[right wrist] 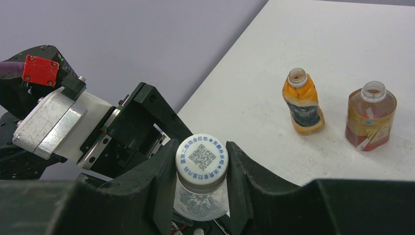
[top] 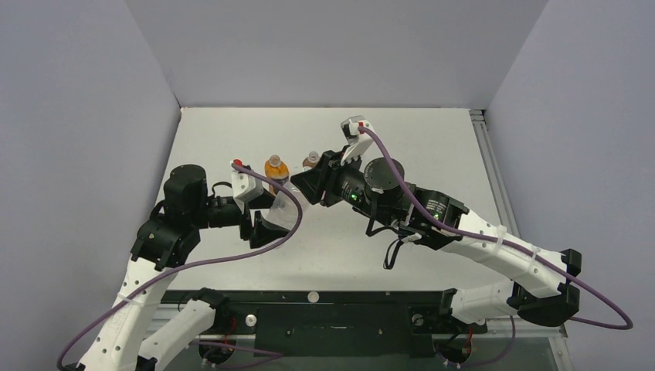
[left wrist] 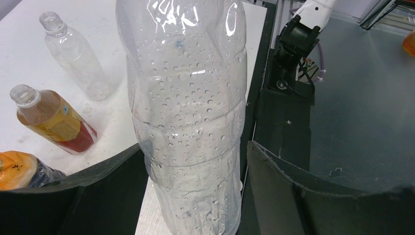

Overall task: Unscrew the bottle caps
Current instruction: Unscrew the bottle cap from the plastic bottle.

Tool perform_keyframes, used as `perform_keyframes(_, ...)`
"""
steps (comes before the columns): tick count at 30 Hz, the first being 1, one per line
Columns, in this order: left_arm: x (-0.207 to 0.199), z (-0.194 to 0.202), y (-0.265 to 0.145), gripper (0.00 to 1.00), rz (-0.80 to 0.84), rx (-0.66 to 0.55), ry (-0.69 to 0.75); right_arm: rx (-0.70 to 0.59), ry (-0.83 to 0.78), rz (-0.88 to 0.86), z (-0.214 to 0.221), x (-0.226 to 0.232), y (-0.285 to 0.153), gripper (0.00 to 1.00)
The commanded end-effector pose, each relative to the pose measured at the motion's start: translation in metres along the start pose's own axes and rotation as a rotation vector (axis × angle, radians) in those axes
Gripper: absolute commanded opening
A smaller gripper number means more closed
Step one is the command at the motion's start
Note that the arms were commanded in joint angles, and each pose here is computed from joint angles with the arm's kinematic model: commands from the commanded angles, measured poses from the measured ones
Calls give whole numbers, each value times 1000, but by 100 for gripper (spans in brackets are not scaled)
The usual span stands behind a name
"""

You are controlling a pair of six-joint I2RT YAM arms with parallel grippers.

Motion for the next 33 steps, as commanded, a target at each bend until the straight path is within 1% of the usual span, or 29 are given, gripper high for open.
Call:
perform_keyframes(1, 1, -6, -1, 61, -10, -12, 70, -77, 24, -33, -26, 8, 1, 22)
perform_keyframes(3, 5, 0, 0, 57, -20, 7, 79, -83, 31, -33, -28, 7, 0, 22)
perform_keyframes(6, 8, 6, 1, 56, -28, 15, 77, -90, 39, -41, -29, 8, 0, 21)
perform_keyframes(7, 8, 7, 1, 57, -31, 15, 78, -89, 43, -43, -28, 8, 0, 21)
perform_keyframes(8, 10, 7, 1, 63, -37, 15, 76, -89, 46, -46, -27, 8, 0, 21)
perform_keyframes(10, 11, 6, 1, 70, -48, 11, 80, -91, 51, -52, -27, 9, 0, 21)
perform_keyframes(15, 12, 2, 1, 71, -52, 4, 82, -92, 55, -57, -28, 10, 1, 20)
perform_keyframes(17, 11, 1, 0, 67, -50, 4, 86, -90, 53, -57, -27, 9, 1, 19)
perform_keyframes(18, 11, -1, 0, 60, -53, -2, 92, -89, 50, -57, -27, 9, 1, 19)
perform_keyframes(19, 11, -2, -1, 56, -56, -5, 96, -85, 46, -54, -26, 9, 2, 20)
perform_keyframes(20, 11, -5, -1, 46, -58, -12, 100, -82, 42, -50, -25, 8, 2, 20)
perform_keyframes(21, 11, -6, -1, 40, -59, -15, 100, -78, 40, -43, -23, 6, 2, 21)
perform_keyframes(22, 11, -7, -1, 28, -60, -19, 96, -76, 39, -38, -23, 5, 2, 28)
perform_keyframes(23, 11, -7, -1, 24, -62, -23, 80, -75, 39, -27, -22, 3, 2, 33)
perform_keyframes(24, 11, -10, -1, 18, -66, -35, 81, -78, 41, -21, -24, 2, 2, 47)
perform_keyframes(25, 12, -9, 0, 16, -76, -40, 56, -87, 43, -7, -27, 0, 1, 61)
perform_keyframes(26, 12, -12, 0, 14, -79, -52, 59, -97, 46, 2, -30, -1, -1, 67)
perform_keyframes(27, 14, -10, 0, 13, -88, -53, 41, -113, 49, 22, -35, -4, -3, 75)
perform_keyframes(29, 19, -13, 0, 11, -118, -73, 29, -146, 57, 49, -46, -6, -8, 80)
perform_keyframes(32, 25, -17, 1, 10, -151, -93, 32, -175, 65, 100, -55, -7, -10, 82)
perform_keyframes(33, 27, -18, 1, 9, -163, -95, 31, -189, 69, 119, -59, -6, -12, 81)
Point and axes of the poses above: each gripper's point midway between its finger pads, its own y axis out along the fingers, its own x axis along the line the jaws close on, z = x × y, the point moved 1 cm from there along -y, back along the fingers, and after that the axes turned 9 degrees about -y, right-handed, at the moved point
